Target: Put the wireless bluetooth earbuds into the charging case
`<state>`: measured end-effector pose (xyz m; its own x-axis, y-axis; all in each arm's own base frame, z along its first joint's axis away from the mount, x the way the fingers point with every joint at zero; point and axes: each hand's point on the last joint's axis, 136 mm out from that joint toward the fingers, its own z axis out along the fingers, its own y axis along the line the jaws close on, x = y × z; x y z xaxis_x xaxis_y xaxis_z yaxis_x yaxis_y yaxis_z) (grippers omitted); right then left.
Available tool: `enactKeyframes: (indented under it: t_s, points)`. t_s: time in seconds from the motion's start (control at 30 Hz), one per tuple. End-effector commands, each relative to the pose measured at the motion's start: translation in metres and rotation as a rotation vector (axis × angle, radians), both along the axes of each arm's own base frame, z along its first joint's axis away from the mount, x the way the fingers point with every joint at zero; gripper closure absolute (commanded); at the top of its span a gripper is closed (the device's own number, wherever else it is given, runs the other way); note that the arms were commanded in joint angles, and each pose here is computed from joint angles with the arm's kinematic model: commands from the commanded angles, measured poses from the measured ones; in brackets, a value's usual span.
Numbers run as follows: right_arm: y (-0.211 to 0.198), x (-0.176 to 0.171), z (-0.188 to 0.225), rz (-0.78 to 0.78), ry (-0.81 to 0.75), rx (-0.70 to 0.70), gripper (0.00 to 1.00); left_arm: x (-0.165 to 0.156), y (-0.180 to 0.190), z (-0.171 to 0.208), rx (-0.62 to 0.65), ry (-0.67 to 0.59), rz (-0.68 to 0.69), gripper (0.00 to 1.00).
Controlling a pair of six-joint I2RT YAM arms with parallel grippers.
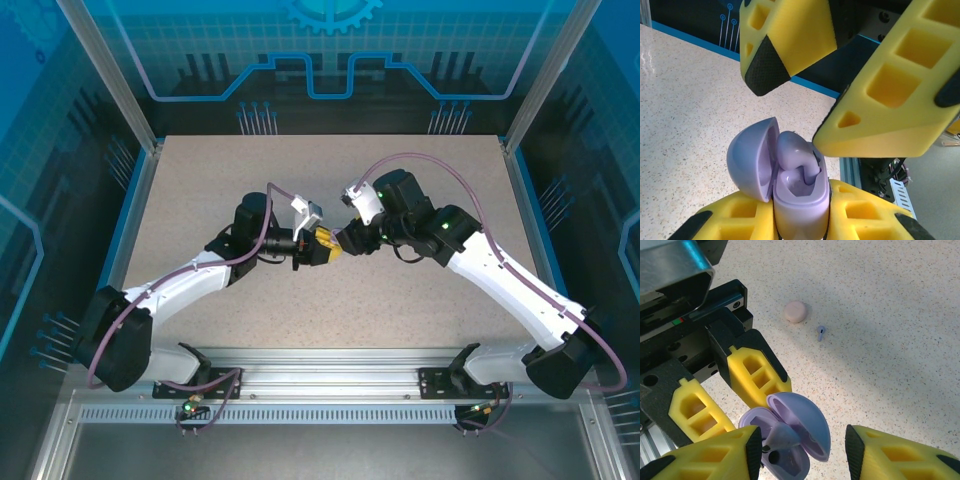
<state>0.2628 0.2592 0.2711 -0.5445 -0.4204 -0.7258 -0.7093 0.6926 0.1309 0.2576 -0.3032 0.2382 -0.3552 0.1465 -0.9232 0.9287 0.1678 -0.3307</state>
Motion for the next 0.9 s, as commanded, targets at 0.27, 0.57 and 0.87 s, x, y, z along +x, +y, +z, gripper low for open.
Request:
enactKeyframes:
  t_s: [0.27,0.57,0.87]
  points:
    - [-0.003,-0.003,0.016,-0.038,0.033,0.046,0.54,0.01,0.002,0.012,0.024,-0.083,0.061,0.86]
    - [0.006,0.001,0.006,-0.072,0.121,0.071,0.62,0.014,0.004,0.014,0.029,-0.101,0.088,0.85]
    - [0.008,0.006,-0.003,-0.092,0.157,0.061,0.63,0.013,0.004,0.019,0.023,-0.109,0.088,0.86]
